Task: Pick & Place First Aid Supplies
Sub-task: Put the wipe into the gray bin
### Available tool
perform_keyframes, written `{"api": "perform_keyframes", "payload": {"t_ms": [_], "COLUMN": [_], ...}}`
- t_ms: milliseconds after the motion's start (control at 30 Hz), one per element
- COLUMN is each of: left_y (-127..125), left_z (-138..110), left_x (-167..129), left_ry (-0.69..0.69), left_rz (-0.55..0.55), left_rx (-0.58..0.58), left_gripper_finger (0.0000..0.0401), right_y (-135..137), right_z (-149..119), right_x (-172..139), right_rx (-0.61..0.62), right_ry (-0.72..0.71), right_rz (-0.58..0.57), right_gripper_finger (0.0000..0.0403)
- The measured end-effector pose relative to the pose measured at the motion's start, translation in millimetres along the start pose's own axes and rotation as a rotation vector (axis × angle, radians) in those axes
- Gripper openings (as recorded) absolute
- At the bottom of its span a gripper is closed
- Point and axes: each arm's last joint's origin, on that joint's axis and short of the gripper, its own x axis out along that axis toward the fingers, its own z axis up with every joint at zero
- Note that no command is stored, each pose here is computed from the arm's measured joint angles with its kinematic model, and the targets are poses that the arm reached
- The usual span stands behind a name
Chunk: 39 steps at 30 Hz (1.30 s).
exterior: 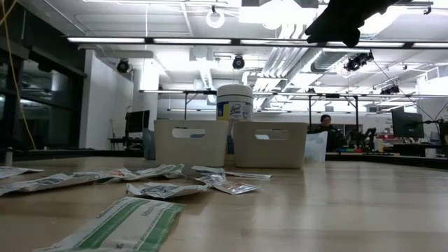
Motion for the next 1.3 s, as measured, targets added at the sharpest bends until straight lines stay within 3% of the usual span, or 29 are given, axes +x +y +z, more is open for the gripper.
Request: {"api": "perform_keyframes", "payload": {"t_ms": [100,267,633,967,1100,1300], "left_y": [1,9,59,110,130,153], "left_z": [-4,-26,-124,-202,-221,-243], "left_x": [0,5,9,17,23,32], "left_ry": [0.042,0.195,0.526,0.805,0.972,1.176], "left_rz": [0.054,0.246,0.61,0.711,0.758,0.731], "left_rx": [-0.01,-0.046,-0.226,-0.441,-0.51,-0.512], "left_gripper_finger": [0.0,0.0,0.0,0.0,0.0,0.0], "right_y": [0,0,-1,-1,0,0], "right_z": [0,1,7,7,6,6], "right_x": [0,0,0,0,0,0], "right_rx": [0.0,0.002,-0.01,-0.004,-0.004,-0.005], "right_ry": [0.0,-0.011,-0.077,-0.077,-0.072,-0.068], "right_rz": [0.0,-0.014,-0.056,-0.057,-0.04,-0.04], "right_gripper_finger": [0.0142,0.0142,0.0142,0.0142,0.0142,0.0142]}}
